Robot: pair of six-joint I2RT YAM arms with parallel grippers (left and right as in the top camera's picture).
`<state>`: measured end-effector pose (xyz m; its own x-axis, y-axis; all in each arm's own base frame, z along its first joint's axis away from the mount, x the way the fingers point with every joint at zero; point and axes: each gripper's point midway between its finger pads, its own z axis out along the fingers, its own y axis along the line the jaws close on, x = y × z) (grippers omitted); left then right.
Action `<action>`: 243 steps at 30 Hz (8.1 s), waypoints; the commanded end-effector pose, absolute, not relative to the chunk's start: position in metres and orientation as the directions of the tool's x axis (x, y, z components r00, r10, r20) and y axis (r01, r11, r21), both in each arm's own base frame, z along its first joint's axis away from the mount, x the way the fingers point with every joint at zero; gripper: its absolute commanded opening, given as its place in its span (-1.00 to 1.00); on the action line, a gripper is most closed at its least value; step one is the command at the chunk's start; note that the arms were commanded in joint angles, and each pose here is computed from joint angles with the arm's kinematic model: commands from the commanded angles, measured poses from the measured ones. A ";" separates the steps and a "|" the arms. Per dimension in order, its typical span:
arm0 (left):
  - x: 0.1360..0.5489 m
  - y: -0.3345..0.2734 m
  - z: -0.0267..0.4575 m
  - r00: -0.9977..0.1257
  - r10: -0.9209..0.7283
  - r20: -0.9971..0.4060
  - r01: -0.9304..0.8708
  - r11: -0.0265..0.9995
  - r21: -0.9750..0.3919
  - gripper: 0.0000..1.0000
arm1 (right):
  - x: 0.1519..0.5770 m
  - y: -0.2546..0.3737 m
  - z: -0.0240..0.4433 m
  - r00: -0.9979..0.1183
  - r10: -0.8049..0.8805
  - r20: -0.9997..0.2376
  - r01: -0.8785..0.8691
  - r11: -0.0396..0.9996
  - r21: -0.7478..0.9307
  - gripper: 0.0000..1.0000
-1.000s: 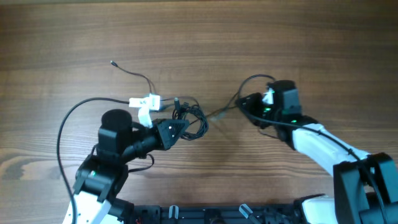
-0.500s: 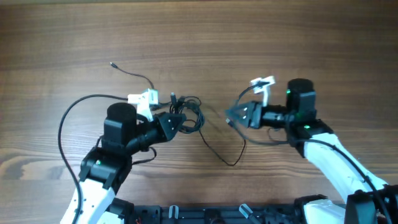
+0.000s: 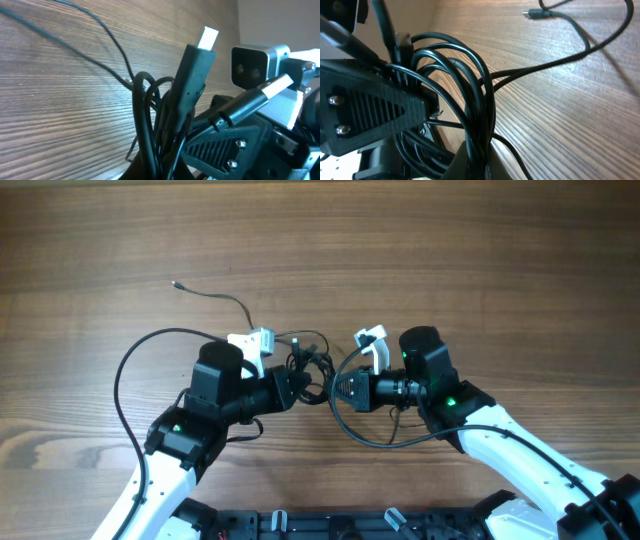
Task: Untangle cables
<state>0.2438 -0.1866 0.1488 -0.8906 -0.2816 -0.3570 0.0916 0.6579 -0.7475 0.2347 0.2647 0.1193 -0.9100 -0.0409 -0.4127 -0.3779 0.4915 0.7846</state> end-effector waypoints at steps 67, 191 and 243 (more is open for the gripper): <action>0.191 -0.167 0.203 -0.768 -0.178 -0.615 0.337 0.705 -0.625 -0.92 | 0.304 0.065 0.038 -0.663 0.666 -0.342 0.520 0.738 0.430 -0.11; 0.233 -0.160 0.223 -0.708 -0.361 -0.607 0.243 0.683 -0.689 -0.92 | 0.242 0.246 0.190 -0.709 0.076 -0.701 -0.539 0.583 0.608 0.58; 0.254 -0.139 0.210 -0.598 -0.793 -0.115 -0.294 0.351 -0.889 -0.92 | 0.256 0.170 0.207 -0.640 0.044 -0.767 -0.718 0.323 0.617 0.99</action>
<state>0.2370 -0.1553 0.2126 -0.7365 -0.5398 -0.4077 0.0176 0.5872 -0.8093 0.3023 0.1355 0.1767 -0.7106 0.2147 -0.6701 -0.4485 0.5956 0.6664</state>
